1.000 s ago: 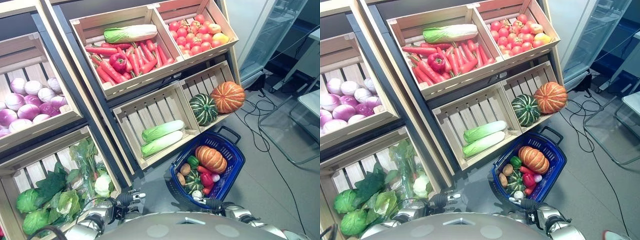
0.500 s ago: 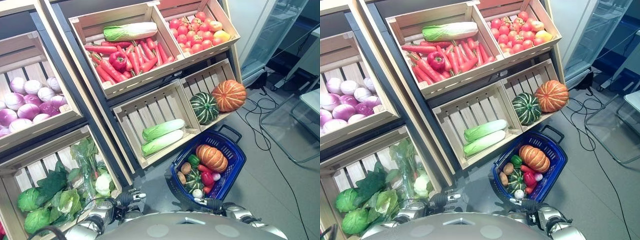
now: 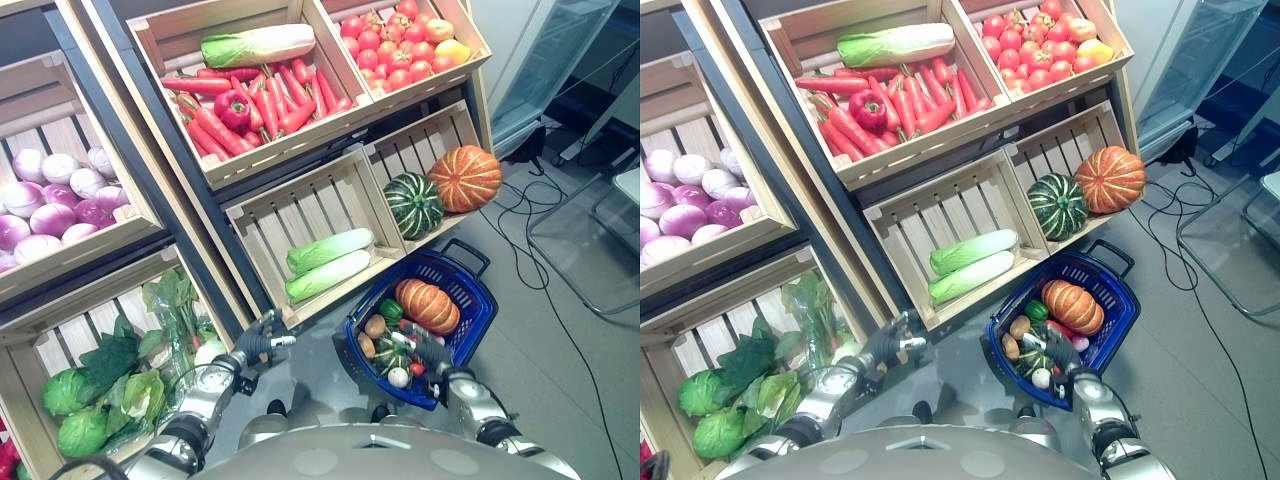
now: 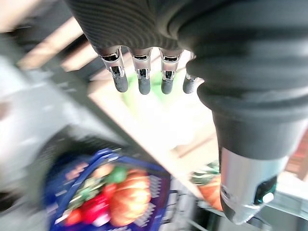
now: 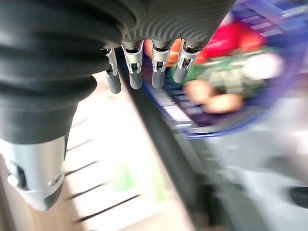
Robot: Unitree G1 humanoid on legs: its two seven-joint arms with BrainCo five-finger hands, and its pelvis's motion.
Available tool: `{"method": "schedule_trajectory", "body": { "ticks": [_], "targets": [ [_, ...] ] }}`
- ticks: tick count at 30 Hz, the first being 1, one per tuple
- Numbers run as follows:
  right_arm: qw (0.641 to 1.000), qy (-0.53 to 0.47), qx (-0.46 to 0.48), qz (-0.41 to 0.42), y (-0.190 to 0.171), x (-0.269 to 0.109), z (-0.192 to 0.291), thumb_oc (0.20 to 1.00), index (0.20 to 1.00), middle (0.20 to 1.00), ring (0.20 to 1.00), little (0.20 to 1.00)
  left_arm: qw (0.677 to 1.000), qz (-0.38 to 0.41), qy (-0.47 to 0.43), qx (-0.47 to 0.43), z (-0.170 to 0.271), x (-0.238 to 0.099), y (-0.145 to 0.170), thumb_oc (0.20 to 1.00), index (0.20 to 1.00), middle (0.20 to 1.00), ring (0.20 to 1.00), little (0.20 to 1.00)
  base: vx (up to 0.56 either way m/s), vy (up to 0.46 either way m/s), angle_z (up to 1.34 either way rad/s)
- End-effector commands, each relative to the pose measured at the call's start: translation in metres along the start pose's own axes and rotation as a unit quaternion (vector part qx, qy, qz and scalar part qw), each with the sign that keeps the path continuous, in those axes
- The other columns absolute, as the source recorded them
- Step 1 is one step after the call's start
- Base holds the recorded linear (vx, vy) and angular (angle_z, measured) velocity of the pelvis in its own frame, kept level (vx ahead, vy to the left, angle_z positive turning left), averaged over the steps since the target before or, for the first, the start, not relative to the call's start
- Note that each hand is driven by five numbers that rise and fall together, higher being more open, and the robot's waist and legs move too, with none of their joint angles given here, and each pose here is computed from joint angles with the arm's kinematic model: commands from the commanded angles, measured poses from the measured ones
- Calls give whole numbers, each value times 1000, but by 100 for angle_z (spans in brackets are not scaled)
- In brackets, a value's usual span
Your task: Pick up fruits and vegetables into the basket
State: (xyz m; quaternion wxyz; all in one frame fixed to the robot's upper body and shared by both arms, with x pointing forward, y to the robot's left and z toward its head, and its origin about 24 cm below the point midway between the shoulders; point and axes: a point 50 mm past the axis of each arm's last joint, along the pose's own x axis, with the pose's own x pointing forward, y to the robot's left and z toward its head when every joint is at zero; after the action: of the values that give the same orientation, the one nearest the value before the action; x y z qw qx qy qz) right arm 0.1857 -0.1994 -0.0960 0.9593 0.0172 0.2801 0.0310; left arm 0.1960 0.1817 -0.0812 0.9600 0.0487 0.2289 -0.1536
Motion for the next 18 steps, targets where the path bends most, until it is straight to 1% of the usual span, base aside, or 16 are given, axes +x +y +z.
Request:
{"method": "schedule_trajectory", "body": {
  "ticks": [1, 3, 6, 9, 10, 13, 17, 18],
  "targets": [
    [995, -92, 13, -24, 2, 5, 41, 1000, 1000, 1000, 1000, 1000, 991, 46, -107, 62, 44, 3, 19, 1000, 1000, 1000, 1000, 1000, 95, -105, 1],
    [993, -112, 11, -32, 1, 3, 46, 1000, 1000, 1000, 1000, 1000, 988, 54, -126, 73, 51, 0, 22, 1000, 1000, 1000, 1000, 1000, 74, -62, 0],
    [983, -172, -6, -63, -2, -2, 69, 1000, 1000, 1000, 1000, 1000, 978, 53, -181, 90, 75, -2, 27, 1000, 1000, 1000, 1000, 1000, 42, -36, 0],
    [980, -186, -9, -72, -2, -2, 75, 1000, 1000, 1000, 1000, 1000, 974, 58, -197, 97, 82, -2, 27, 1000, 1000, 1000, 1000, 1000, -17, 3, 0],
    [965, -238, -30, -105, -5, -4, 99, 1000, 1000, 1000, 1000, 1000, 954, 69, -263, 123, 113, 3, 25, 1000, 1000, 1000, 1000, 1000, -102, 19, -2],
    [947, -288, -51, -132, -9, -4, 130, 1000, 1000, 1000, 1000, 1000, 924, 101, -335, 156, 147, 7, 25, 1000, 1000, 1000, 1000, 1000, -163, 45, -1],
    [930, -328, -69, -150, -9, -6, 154, 1000, 1000, 1000, 1000, 1000, 882, 153, -402, 195, 183, 9, 27, 1000, 1000, 1000, 1000, 1000, -115, 41, -12],
    [928, -332, -70, -153, -9, -6, 156, 1000, 1000, 1000, 1000, 1000, 876, 161, -409, 199, 188, 9, 28, 1000, 1000, 1000, 1000, 1000, -73, 24, -14]
  ]
}}
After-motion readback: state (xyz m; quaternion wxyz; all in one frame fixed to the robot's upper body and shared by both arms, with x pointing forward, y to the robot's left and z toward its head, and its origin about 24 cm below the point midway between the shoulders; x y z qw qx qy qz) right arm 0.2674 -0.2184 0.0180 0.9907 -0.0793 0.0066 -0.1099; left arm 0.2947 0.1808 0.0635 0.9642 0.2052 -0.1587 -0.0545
